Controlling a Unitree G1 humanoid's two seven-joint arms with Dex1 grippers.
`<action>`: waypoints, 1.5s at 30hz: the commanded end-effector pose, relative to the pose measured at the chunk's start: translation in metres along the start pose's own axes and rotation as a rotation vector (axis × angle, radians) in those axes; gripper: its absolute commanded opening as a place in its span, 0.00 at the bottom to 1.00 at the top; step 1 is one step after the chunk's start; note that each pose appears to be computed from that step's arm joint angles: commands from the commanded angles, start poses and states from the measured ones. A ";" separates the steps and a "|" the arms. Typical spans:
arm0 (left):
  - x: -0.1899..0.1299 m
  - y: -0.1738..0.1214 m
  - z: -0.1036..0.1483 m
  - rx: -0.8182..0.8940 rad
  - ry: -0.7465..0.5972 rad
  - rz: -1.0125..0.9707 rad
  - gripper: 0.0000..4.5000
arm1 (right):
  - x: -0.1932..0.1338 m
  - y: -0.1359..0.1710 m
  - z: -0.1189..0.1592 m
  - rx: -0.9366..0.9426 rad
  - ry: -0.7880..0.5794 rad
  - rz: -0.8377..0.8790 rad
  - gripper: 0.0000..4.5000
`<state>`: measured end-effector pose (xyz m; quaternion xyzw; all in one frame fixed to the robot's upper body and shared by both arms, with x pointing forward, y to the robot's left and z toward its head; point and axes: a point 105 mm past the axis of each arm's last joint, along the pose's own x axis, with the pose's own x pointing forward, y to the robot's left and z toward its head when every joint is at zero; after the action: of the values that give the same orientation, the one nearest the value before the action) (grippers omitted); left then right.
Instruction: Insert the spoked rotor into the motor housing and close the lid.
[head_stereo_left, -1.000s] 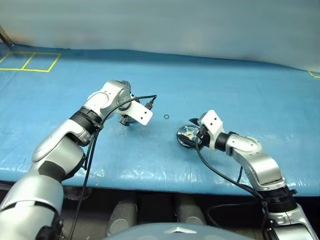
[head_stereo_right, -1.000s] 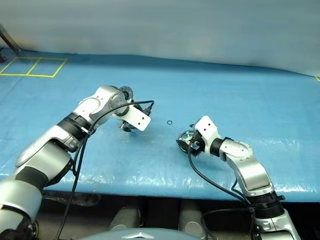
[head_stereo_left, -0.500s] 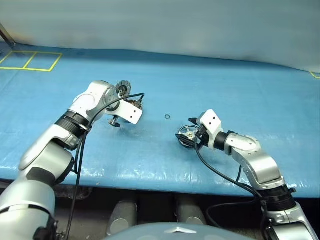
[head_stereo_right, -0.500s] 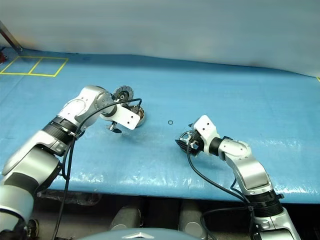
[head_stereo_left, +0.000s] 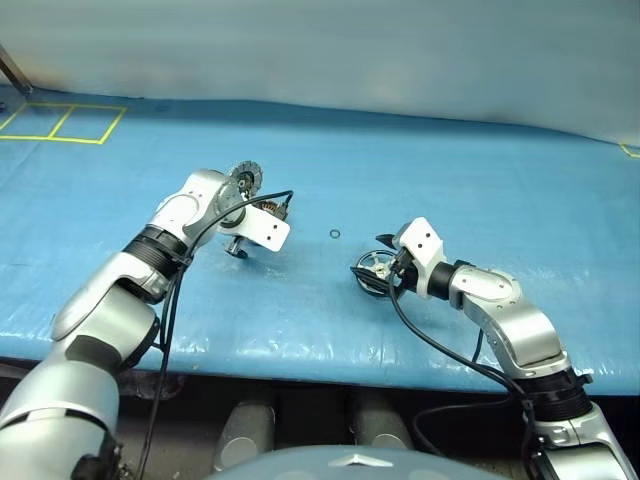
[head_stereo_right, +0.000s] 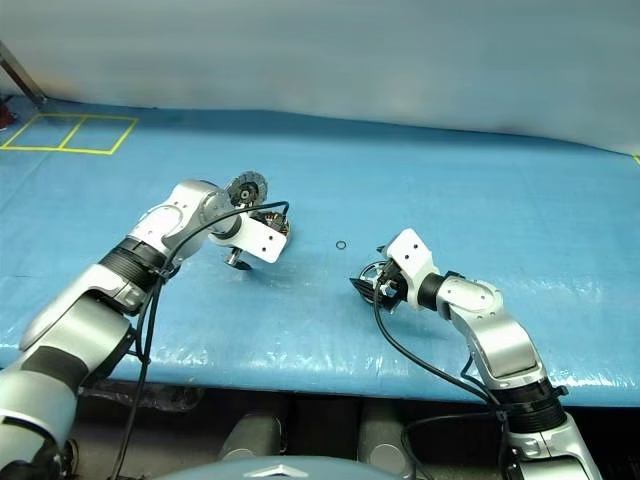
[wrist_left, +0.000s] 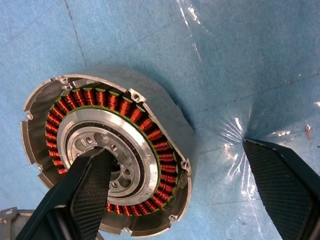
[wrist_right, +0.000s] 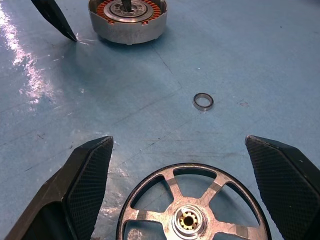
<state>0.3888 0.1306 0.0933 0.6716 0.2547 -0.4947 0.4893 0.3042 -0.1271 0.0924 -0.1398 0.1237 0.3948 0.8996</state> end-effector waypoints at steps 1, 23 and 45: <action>0.004 -0.006 -0.006 -0.014 0.010 -0.013 1.00 | -0.002 0.001 0.009 -0.026 -0.026 -0.001 0.99; 0.022 -0.019 -0.007 -0.011 0.003 -0.076 0.49 | -0.002 0.002 0.010 -0.025 -0.042 -0.020 1.00; 0.027 -0.024 -0.015 -0.018 0.010 -0.046 0.48 | -0.002 0.000 0.011 -0.021 -0.049 -0.044 1.00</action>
<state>0.3955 0.1373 0.0840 0.6723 0.2430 -0.4893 0.4996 0.3022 -0.1245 0.0893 -0.1352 0.1213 0.3826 0.9059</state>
